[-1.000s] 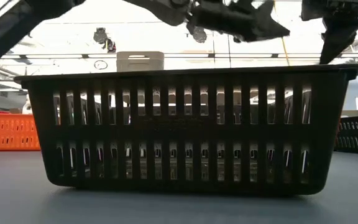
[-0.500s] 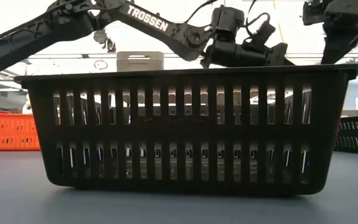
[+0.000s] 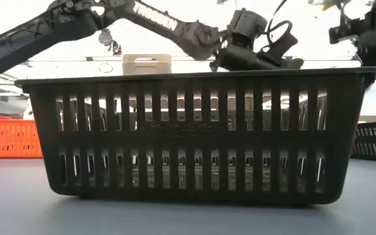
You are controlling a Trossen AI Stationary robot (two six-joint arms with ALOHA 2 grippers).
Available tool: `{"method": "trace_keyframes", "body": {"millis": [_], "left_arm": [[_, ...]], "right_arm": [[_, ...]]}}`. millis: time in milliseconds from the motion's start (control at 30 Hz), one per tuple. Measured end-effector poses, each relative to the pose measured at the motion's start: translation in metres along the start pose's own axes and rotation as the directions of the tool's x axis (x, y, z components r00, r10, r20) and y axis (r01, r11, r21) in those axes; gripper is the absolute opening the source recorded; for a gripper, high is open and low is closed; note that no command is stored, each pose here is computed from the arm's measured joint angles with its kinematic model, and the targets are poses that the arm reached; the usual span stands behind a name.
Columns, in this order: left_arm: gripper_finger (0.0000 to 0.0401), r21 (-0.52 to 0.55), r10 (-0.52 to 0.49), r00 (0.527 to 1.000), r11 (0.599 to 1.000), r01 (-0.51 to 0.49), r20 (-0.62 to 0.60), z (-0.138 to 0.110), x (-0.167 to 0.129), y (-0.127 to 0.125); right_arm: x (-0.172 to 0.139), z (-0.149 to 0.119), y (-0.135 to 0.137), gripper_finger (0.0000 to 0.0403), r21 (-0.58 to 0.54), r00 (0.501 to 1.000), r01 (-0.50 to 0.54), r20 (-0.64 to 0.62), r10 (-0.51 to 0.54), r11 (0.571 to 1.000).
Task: Stack baskets on shelf by color
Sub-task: Stack the gray bin on top of the other gray bins on the shelf
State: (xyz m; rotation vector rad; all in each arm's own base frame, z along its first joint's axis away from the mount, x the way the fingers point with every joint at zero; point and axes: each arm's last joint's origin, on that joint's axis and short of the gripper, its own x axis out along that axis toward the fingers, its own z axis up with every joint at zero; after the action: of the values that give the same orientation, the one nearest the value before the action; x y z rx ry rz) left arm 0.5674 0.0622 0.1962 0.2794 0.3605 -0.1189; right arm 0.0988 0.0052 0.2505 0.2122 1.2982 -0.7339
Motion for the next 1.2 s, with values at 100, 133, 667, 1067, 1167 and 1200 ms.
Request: {"method": "trace_keyframes", "body": {"millis": [100,133,667,1067,1167,1200], "left_arm": [[0.0122,0.011,-0.003,0.974,1.0,0.006,-0.227,0.03,-0.038,-0.012],[0.0122,0.034,0.012,0.958,0.999,-0.003,-0.286,0.042,-0.054,-0.016],[0.0122,0.086,0.264,0.948,0.964,-0.252,-0.178,0.181,-0.246,-0.024],[0.0122,0.109,0.418,0.872,0.908,-0.404,-0.253,0.189,-0.32,-0.014],[0.0122,0.103,0.429,0.87,0.903,-0.416,-0.245,0.191,-0.33,-0.012],[0.0122,0.104,0.43,0.867,0.903,-0.418,-0.25,0.191,-0.332,-0.011]], "right_arm": [[0.023,-0.006,0.003,0.0196,0.005,0.998,0.048,-0.042,-0.048,0.999],[0.028,-0.007,0.003,0.0196,0.007,0.996,0.083,-0.037,-0.082,0.997],[0.052,0.011,0.0,0.0178,-0.091,0.974,-0.046,-0.225,0.025,0.995],[0.057,0.031,0.0,0.0115,-0.179,0.949,-0.036,-0.314,-0.023,0.983],[0.048,0.036,-0.004,0.0114,-0.244,0.95,0.014,-0.298,-0.089,0.97],[0.045,0.036,-0.005,0.0114,-0.256,0.947,0.027,-0.304,-0.107,0.966]]}}
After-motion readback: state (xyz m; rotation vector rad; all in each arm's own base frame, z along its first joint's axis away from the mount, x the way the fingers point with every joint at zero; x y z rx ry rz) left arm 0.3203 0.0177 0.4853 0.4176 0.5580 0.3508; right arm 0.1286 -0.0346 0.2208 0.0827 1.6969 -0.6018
